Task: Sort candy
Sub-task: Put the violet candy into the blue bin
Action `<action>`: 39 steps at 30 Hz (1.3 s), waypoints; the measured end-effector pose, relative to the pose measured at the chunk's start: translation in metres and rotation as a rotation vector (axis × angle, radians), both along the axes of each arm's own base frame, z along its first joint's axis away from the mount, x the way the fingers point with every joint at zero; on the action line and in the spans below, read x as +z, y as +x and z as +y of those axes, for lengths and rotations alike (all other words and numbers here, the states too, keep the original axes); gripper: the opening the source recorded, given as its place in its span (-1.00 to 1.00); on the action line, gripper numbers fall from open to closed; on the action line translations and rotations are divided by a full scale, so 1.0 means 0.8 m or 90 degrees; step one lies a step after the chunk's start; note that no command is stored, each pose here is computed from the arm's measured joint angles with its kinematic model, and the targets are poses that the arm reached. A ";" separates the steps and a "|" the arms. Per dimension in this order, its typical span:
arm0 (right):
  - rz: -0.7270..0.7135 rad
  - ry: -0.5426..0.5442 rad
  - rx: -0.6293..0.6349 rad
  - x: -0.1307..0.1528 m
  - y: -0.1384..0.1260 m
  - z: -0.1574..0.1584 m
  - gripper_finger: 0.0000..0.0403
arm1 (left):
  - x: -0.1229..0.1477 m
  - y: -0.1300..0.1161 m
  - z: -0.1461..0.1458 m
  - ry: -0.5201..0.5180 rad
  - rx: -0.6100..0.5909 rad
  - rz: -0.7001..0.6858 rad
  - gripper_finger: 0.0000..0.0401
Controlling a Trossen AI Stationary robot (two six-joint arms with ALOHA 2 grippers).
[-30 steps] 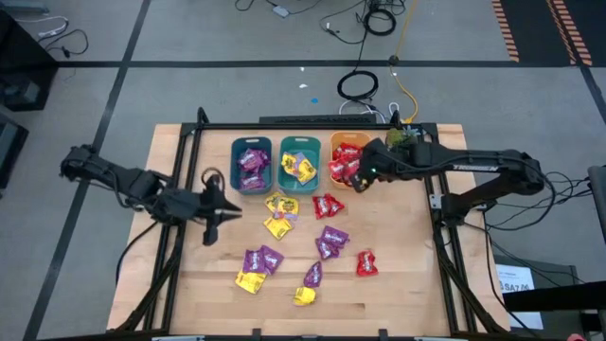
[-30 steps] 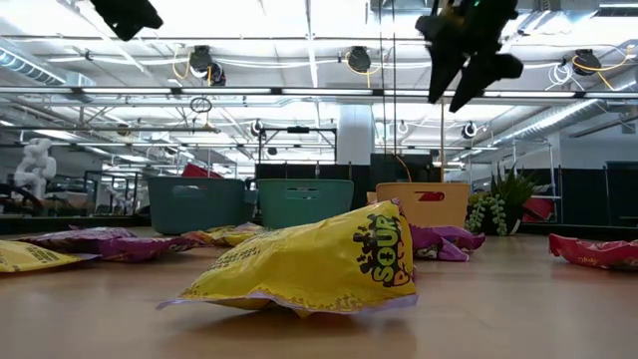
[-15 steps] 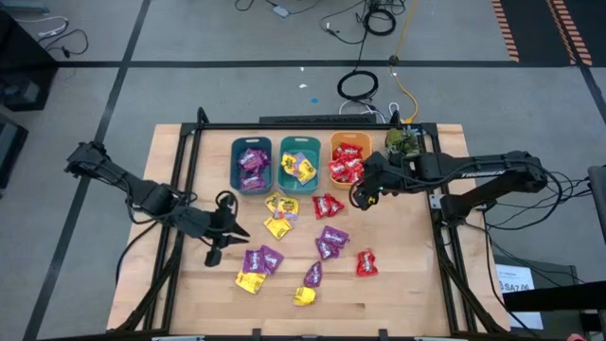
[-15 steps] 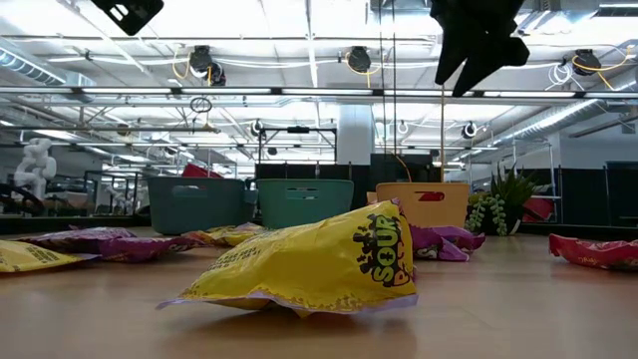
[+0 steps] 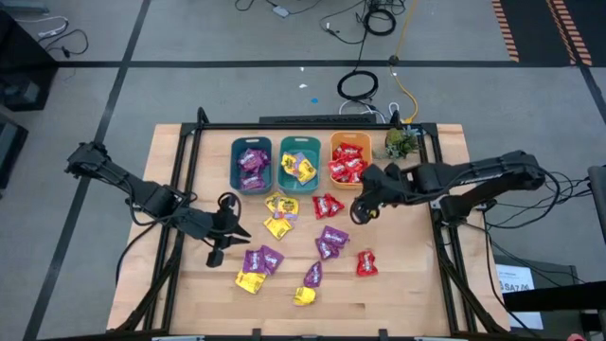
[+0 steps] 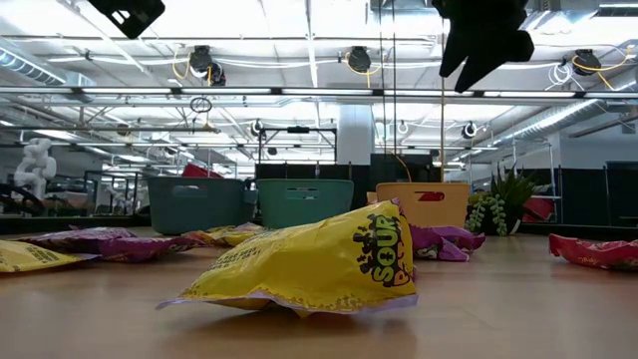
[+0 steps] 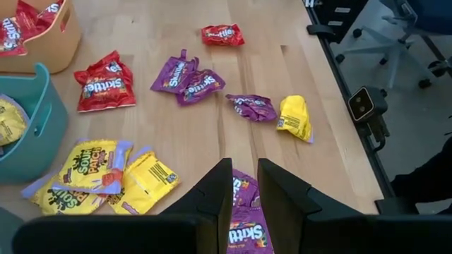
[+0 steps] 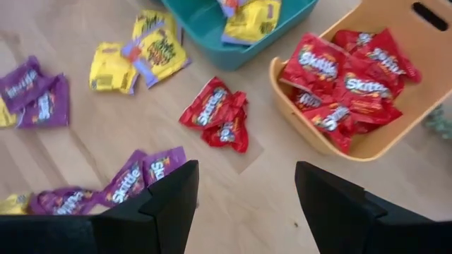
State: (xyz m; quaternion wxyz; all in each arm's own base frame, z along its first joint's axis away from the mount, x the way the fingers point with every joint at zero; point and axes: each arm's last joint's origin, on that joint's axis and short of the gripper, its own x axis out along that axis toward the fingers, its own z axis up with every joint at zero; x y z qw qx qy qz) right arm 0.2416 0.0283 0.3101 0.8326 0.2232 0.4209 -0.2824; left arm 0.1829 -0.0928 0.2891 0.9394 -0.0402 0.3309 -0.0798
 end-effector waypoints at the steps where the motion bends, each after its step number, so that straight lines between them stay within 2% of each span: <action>1: 0.007 -0.001 0.007 -0.003 0.003 0.004 0.13 | 0.000 0.000 0.000 0.000 0.001 0.000 -0.61; 9: 0.083 -0.010 0.106 -0.048 0.037 0.047 0.13 | 0.000 0.000 0.000 0.001 0.001 0.000 -0.61; 16: 0.101 -0.006 0.209 -0.097 0.078 0.080 0.11 | 0.000 0.000 0.000 0.001 0.001 0.000 -0.61; 23: 0.170 0.071 0.232 -0.161 0.109 0.084 -0.02 | 0.000 0.000 0.000 0.001 0.001 0.000 -0.61; 32: 0.241 0.080 0.208 -0.215 0.126 0.074 -0.08 | 0.000 0.000 0.000 0.001 0.002 0.000 -0.61; 35: 0.247 0.079 0.201 -0.219 0.127 0.072 -0.20 | 0.000 0.000 0.000 0.001 0.002 0.000 -0.61; 39: 0.246 0.080 0.201 -0.216 0.125 0.072 -0.55 | 0.000 0.000 0.000 0.001 0.002 -0.001 -0.61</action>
